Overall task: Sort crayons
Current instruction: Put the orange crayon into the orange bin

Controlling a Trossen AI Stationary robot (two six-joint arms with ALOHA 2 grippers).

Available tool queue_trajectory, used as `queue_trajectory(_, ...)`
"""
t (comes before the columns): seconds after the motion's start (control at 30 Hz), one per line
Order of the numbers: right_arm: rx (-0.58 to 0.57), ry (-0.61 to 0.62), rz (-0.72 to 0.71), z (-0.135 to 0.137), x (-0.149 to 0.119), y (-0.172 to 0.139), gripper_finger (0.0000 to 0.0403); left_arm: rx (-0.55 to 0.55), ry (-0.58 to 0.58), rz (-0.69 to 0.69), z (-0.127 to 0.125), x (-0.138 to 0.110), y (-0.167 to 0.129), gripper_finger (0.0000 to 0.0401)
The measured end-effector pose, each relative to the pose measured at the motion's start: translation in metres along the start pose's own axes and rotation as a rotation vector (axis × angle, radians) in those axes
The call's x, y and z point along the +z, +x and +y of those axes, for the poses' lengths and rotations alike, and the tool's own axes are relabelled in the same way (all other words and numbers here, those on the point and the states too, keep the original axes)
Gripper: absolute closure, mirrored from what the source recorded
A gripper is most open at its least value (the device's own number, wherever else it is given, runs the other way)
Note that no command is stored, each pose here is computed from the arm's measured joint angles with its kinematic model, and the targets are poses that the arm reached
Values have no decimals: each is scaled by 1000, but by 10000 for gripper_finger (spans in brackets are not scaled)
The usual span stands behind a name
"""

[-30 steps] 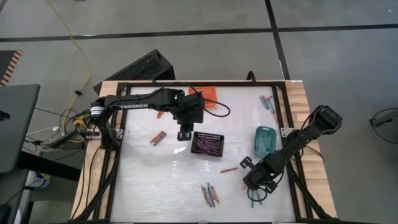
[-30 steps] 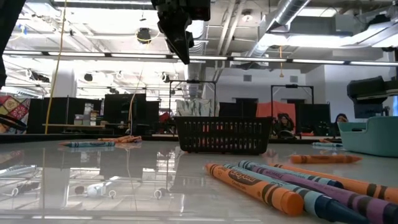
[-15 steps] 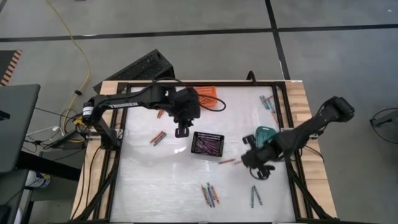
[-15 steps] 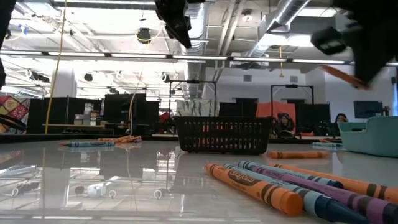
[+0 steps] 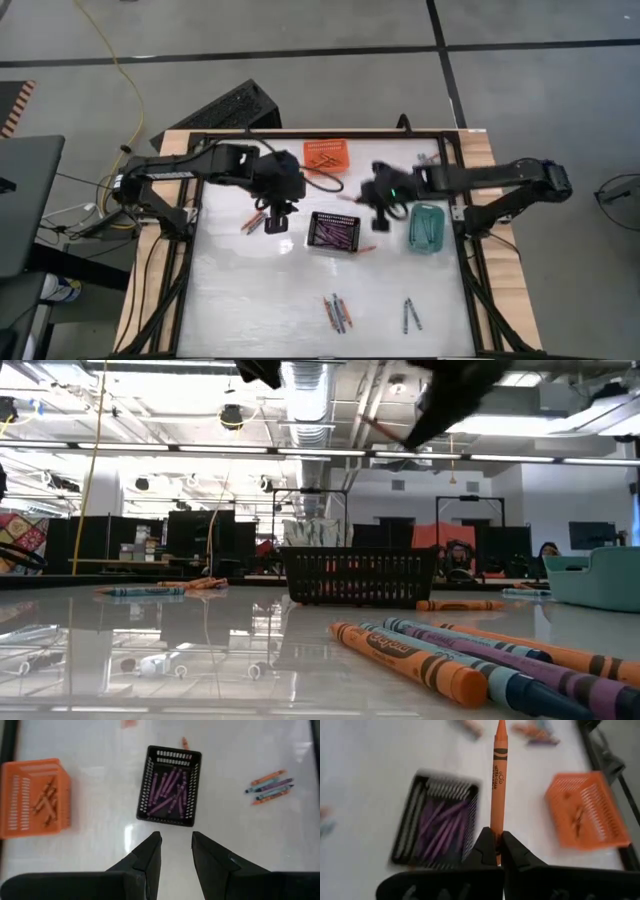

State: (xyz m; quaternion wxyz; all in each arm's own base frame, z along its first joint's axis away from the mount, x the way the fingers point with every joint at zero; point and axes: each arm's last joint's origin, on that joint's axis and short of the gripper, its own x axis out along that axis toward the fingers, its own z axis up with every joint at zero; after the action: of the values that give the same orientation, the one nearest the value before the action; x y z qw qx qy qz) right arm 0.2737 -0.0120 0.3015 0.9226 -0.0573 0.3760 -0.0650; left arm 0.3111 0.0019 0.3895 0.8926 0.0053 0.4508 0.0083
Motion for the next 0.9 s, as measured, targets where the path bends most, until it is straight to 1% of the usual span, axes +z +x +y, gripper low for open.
queue_trajectory(0.17, -7, 56, -11, -37, 10, 26, 402, 123, -9, -23, -14, -2, -10, 303)
queue_trajectory(0.27, 4, 62, 15, -55, 14, 44, 402, 190, -36, -51, -16, -4, -20, 303)
queue_trajectory(0.33, 1, 64, 27, -66, 19, 55, 402, 212, -59, -70, -17, -6, -26, 303)
queue_trajectory(0.4, -6, 67, 37, -77, 22, 64, 402, 219, -79, -83, -18, -8, -29, 303)
queue_trajectory(0.5, -30, 63, 50, -96, 25, 77, 402, 229, -111, -83, -20, -18, -30, 303)
queue_trajectory(0.67, -23, 113, 93, -128, 20, 101, 402, 242, -182, -76, -27, -44, -22, 303)
queue_trajectory(0.77, -13, 142, 137, -142, 15, 117, 402, 227, -243, -98, -30, -61, -18, 303)
queue_trajectory(0.9, 1, 131, 188, -152, 14, 132, 402, 198, -327, -141, -34, -83, -15, 303)
